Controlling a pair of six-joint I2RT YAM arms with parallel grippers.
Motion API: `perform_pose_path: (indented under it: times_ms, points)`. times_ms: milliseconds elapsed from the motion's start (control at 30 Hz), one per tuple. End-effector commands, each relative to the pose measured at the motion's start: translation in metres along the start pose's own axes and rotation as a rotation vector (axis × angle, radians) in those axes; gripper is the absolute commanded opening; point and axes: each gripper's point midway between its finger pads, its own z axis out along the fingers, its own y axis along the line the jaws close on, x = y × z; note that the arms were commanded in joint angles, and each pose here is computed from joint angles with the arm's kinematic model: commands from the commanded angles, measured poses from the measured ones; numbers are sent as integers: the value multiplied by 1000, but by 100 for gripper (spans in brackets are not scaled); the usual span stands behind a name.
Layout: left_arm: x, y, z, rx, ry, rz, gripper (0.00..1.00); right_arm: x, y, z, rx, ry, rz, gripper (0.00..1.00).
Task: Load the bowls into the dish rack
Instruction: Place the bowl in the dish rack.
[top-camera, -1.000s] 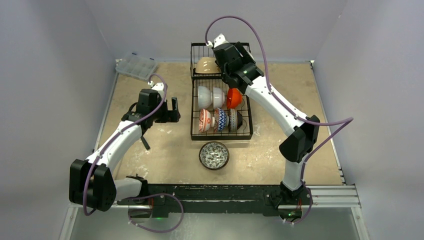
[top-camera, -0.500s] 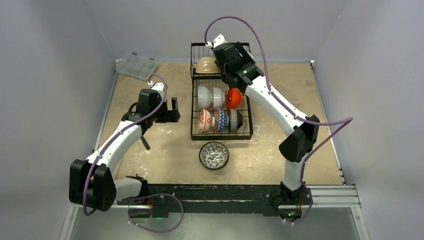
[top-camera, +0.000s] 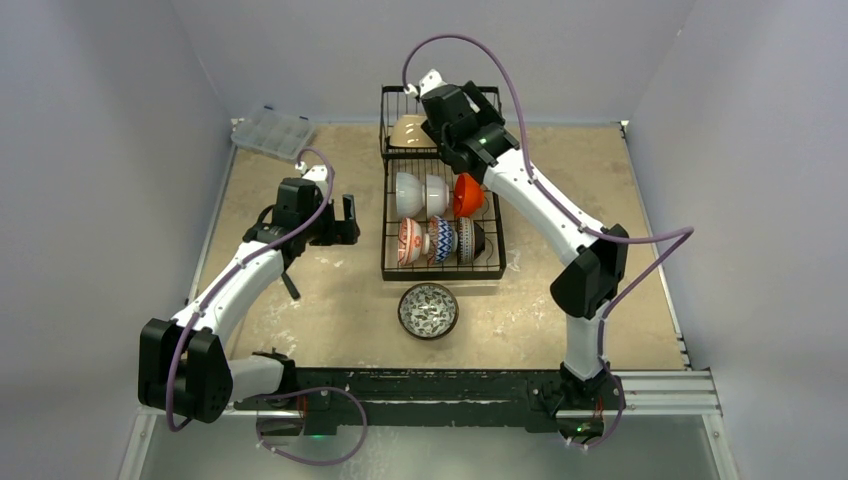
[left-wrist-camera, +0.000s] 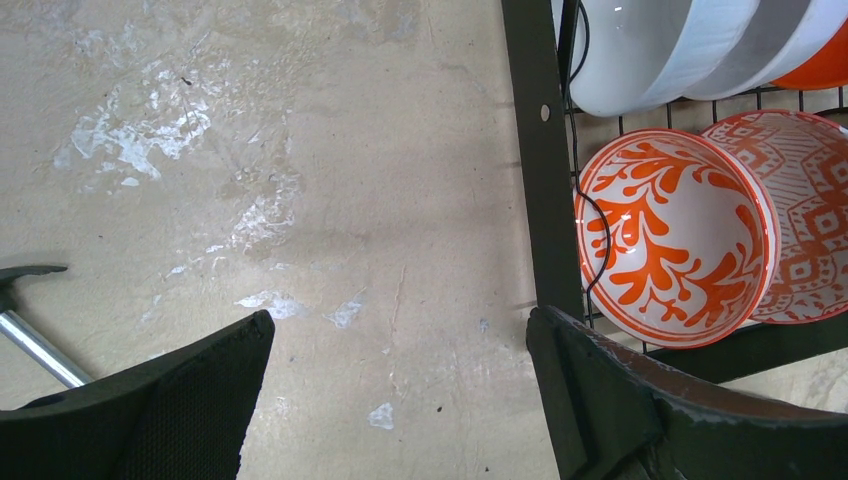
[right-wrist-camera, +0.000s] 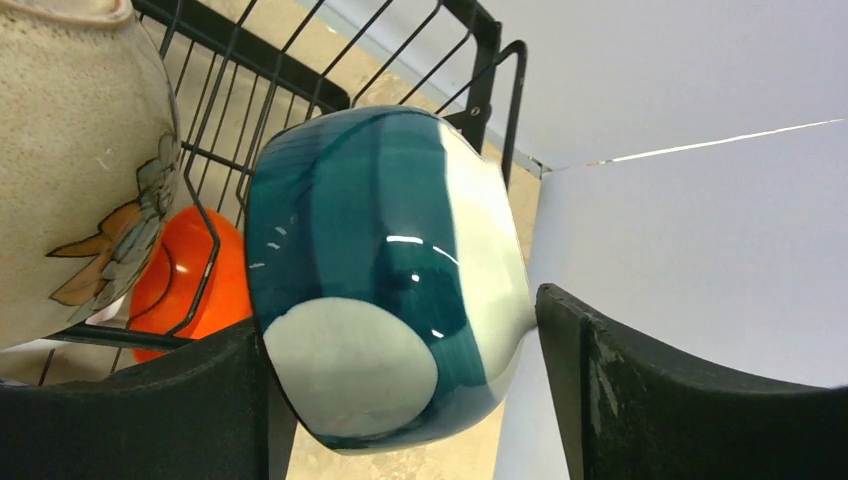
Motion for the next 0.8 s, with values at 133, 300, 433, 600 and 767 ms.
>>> perform_pose_path:
  times_ms: [133, 300, 433, 600, 767]
  points:
    - [-6, 4, -6, -8, -32, 19, 96, -21, -2, -9, -62, -69, 92, 87]
    - [-6, 3, -6, -8, -31, 20, 96, -25, 8, -14, -137, -82, 106, 91]
    - [-5, 4, -6, -9, -29, 19, 96, -29, 17, -20, -210, -103, 132, 93]
    - [-6, 4, -6, -9, -33, 19, 96, -48, 9, -33, -252, -182, 214, 95]
    - [-6, 3, -7, -8, -34, 20, 95, -67, -5, -32, -258, -249, 311, 95]
